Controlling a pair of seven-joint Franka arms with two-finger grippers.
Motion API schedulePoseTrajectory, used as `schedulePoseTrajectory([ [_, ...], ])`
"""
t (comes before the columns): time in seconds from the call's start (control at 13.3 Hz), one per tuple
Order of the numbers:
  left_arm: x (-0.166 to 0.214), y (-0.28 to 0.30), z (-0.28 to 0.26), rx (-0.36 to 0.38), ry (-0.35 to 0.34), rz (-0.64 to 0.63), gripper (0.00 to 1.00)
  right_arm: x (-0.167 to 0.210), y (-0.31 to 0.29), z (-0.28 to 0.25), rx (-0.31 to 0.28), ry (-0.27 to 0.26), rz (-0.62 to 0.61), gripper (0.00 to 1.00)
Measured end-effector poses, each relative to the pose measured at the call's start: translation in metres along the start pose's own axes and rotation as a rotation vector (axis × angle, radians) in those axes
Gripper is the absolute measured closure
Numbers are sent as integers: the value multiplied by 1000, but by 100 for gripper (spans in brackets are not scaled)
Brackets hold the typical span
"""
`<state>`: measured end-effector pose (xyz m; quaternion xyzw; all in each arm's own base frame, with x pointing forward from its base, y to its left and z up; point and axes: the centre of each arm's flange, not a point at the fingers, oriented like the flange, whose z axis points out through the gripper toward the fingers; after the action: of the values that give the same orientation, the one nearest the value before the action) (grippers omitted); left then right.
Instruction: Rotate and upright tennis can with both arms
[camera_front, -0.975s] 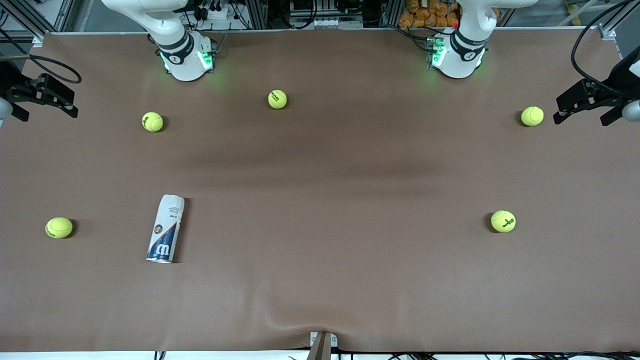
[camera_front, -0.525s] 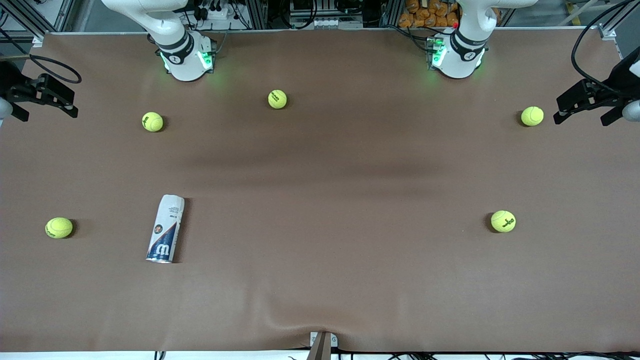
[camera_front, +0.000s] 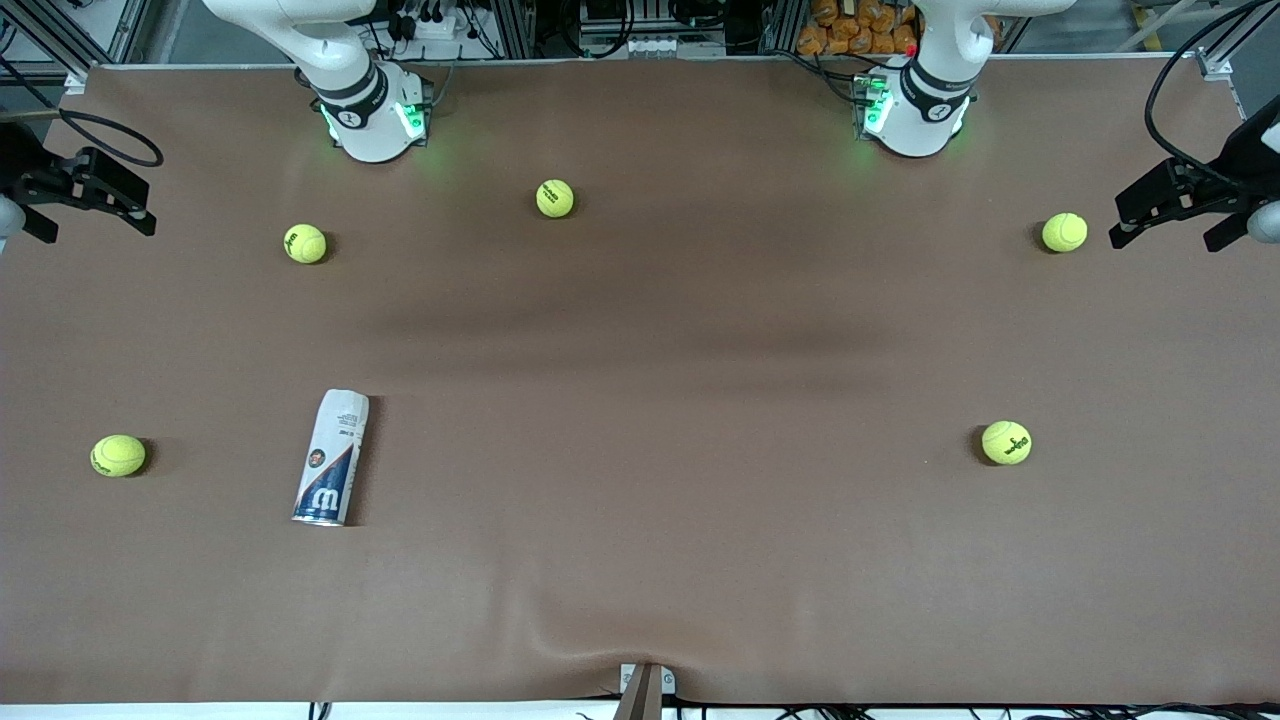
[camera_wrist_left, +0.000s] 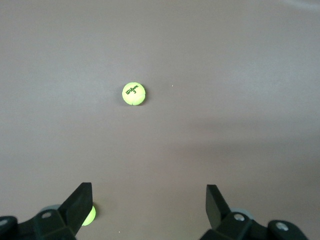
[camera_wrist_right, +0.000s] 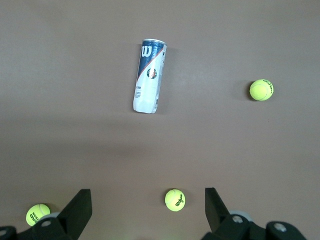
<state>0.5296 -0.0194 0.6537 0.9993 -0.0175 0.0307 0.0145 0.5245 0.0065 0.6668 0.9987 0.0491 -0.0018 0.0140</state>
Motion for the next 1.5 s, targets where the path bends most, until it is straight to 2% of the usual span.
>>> schedulePoseTrajectory([
  [1.5, -2, 0, 2, 0, -18, 0, 0, 0, 0, 0, 0, 1, 0, 0],
])
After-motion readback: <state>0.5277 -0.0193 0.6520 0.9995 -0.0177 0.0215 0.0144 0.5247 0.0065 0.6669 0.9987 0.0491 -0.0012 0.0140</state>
